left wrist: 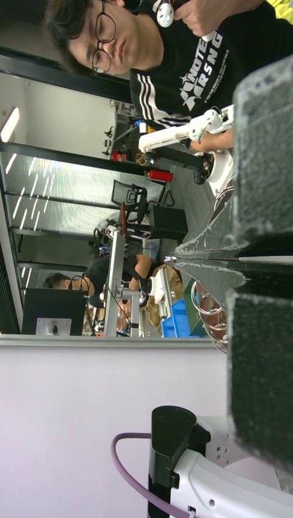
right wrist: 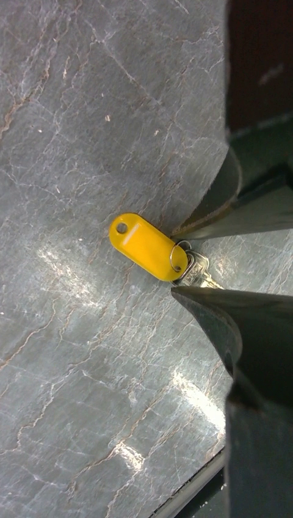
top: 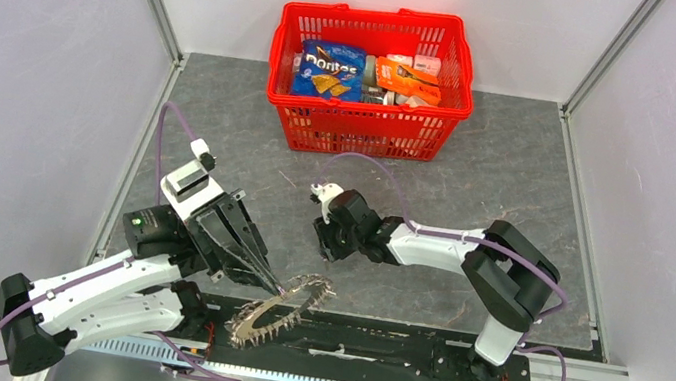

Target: Put the keys on the keyring

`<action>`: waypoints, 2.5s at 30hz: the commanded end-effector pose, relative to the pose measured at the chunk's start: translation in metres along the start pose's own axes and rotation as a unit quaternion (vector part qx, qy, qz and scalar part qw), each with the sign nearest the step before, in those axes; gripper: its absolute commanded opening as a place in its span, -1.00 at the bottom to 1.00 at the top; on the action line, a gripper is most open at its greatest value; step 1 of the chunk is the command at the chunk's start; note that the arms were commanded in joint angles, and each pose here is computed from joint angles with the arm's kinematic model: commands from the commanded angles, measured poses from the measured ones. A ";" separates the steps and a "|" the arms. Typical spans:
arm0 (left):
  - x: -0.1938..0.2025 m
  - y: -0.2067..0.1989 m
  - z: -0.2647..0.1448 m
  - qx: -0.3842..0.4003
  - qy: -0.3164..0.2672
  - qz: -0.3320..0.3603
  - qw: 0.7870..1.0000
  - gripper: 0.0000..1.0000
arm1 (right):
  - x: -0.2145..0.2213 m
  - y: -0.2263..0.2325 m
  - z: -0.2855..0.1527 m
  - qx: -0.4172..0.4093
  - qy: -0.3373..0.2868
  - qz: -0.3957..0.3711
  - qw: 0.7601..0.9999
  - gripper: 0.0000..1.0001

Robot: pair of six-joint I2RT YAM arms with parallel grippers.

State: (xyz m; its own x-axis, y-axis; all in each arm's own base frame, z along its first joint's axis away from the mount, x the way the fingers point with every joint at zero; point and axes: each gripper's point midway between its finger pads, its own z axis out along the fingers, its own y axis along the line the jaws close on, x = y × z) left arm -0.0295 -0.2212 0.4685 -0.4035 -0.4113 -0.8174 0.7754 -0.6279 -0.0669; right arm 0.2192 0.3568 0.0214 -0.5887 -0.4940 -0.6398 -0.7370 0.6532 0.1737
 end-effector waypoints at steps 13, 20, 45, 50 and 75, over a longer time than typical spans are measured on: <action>-0.006 -0.005 0.001 0.006 -0.013 0.031 0.999 -0.96 | -0.004 -0.001 -0.020 0.036 -0.007 -0.027 0.999 -0.98; -0.005 -0.001 0.000 -0.001 -0.014 0.030 0.999 -0.96 | -0.026 0.013 -0.050 0.025 -0.041 -0.031 0.998 -1.00; -0.012 -0.002 0.005 -0.003 -0.016 0.039 0.999 -0.96 | -0.066 0.056 -0.268 -0.094 -0.194 -0.084 0.973 -1.00; -0.015 -0.002 0.006 -0.002 -0.019 0.036 0.999 -0.96 | -0.072 0.068 -0.315 -0.128 -0.214 -0.121 0.961 -1.00; -0.031 0.018 0.005 -0.043 -0.082 0.032 0.995 -0.95 | -0.133 0.129 -0.410 -0.257 -0.296 -0.213 0.895 -1.00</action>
State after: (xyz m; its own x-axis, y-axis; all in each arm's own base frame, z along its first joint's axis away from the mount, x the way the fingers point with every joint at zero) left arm -0.0091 -0.2306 0.4771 -0.4507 -0.4622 -0.7637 0.8062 -0.5781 -0.1258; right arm 0.0833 0.2690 0.3971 -0.0828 -0.2376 -0.9678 -0.9883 0.1446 0.0491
